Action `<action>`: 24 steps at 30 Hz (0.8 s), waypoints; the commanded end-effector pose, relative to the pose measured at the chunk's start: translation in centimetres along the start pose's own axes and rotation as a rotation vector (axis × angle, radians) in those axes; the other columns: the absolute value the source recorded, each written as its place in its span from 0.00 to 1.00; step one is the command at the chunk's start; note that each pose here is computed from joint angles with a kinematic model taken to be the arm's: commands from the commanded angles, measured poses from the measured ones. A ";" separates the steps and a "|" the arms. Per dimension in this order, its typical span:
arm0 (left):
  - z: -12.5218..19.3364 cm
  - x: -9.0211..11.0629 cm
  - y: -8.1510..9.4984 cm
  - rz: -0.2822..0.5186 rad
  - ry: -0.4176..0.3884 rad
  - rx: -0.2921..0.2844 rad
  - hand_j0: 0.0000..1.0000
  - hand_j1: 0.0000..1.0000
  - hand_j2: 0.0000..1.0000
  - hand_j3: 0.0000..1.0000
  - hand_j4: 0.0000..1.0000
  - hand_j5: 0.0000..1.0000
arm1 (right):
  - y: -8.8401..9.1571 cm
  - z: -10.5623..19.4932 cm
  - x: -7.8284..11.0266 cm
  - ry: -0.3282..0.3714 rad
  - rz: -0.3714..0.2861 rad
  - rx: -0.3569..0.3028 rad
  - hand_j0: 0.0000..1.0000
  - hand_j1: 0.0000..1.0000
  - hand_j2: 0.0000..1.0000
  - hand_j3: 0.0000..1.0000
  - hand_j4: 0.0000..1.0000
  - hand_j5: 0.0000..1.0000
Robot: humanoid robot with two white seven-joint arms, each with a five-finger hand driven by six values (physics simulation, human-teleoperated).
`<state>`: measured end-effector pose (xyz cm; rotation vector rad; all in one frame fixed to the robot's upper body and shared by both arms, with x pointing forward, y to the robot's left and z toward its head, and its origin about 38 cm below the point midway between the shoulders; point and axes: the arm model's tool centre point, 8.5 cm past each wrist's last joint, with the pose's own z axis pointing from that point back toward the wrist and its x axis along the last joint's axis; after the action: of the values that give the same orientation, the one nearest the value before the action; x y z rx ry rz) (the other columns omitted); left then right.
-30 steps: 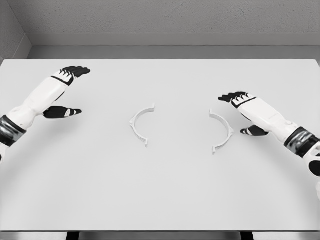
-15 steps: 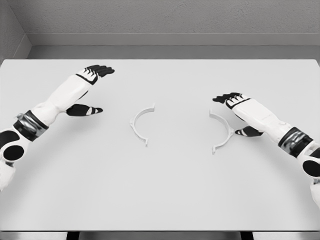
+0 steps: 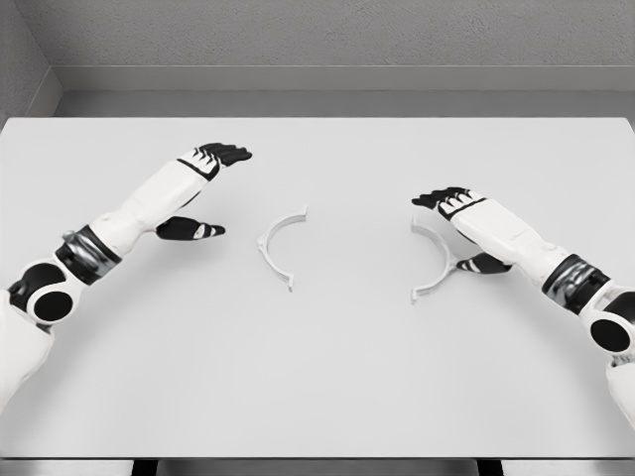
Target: Assemble PVC drainage pipe clamps
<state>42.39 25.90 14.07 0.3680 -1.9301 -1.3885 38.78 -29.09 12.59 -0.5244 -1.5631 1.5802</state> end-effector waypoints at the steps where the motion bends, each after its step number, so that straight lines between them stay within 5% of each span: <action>1: -0.3 -0.1 -0.9 0.006 0.007 -0.014 1.00 1.00 1.00 1.00 1.00 1.00 | -0.1 -0.1 0.2 -0.002 -0.003 -0.008 1.00 1.00 1.00 1.00 1.00 1.00; 24: -1.6 -2.1 -3.0 0.054 0.070 -0.038 1.00 1.00 1.00 1.00 1.00 1.00 | -0.2 -1.8 1.1 -0.009 -0.006 0.008 1.00 1.00 1.00 1.00 1.00 1.00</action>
<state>44.41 25.02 11.45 0.3523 -1.8515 -1.3749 39.59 -27.24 12.85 -0.5135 -1.5630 1.5909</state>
